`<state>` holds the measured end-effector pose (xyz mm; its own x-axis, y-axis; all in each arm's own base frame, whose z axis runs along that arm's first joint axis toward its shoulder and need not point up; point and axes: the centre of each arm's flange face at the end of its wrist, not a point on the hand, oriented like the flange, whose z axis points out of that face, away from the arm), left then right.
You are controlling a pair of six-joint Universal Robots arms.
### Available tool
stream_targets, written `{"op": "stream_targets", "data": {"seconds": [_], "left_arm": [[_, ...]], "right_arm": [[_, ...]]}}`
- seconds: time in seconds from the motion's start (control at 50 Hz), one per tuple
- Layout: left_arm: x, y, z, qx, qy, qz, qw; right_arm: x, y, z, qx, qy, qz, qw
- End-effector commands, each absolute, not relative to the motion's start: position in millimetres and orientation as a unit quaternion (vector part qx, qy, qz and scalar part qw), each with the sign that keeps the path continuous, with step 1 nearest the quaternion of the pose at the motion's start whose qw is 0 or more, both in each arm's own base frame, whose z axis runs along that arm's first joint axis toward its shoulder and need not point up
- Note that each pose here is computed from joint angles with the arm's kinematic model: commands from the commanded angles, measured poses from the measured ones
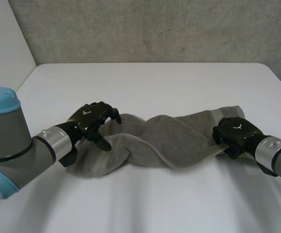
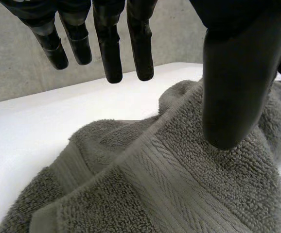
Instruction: Fold the towel.
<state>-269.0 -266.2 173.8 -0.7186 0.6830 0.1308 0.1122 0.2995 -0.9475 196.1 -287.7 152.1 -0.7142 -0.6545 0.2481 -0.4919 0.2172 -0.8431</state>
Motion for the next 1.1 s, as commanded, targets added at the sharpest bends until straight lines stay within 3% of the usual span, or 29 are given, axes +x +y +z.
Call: {"op": "stream_targets", "data": {"seconds": [0.02,0.38,0.54,0.72,0.9,1.02,1.06,1.08,1.1], "left_arm": [[-276,-260,175,-0.272,-0.755,0.529,0.276],[-305,-248,156,-0.314,-0.749,0.494,0.311],[-306,-245,140,-0.377,-0.74,0.492,0.262],[-297,-245,143,-0.376,-0.754,0.496,0.207],[-292,-249,173,-0.369,-0.733,0.535,0.201],[-296,-276,191,-0.358,-0.709,0.576,0.193],[-307,-303,214,-0.353,-0.672,0.623,0.187],[-307,-303,214,-0.353,-0.672,0.624,0.187],[-313,-315,235,-0.347,-0.643,0.657,0.185]], "right_arm": [[196,-287,152,-0.369,0.776,-0.505,0.08],[194,-287,150,-0.368,0.778,-0.502,0.08],[194,-285,150,-0.368,0.779,-0.501,0.081],[193,-277,155,-0.369,0.788,-0.486,0.085],[199,-262,169,-0.419,0.779,-0.451,0.114],[207,-294,184,-0.426,0.752,-0.493,0.101],[212,-308,196,-0.427,0.736,-0.517,0.093],[220,-321,213,-0.427,0.715,-0.547,0.088],[229,-333,239,-0.423,0.685,-0.587,0.083]]}}
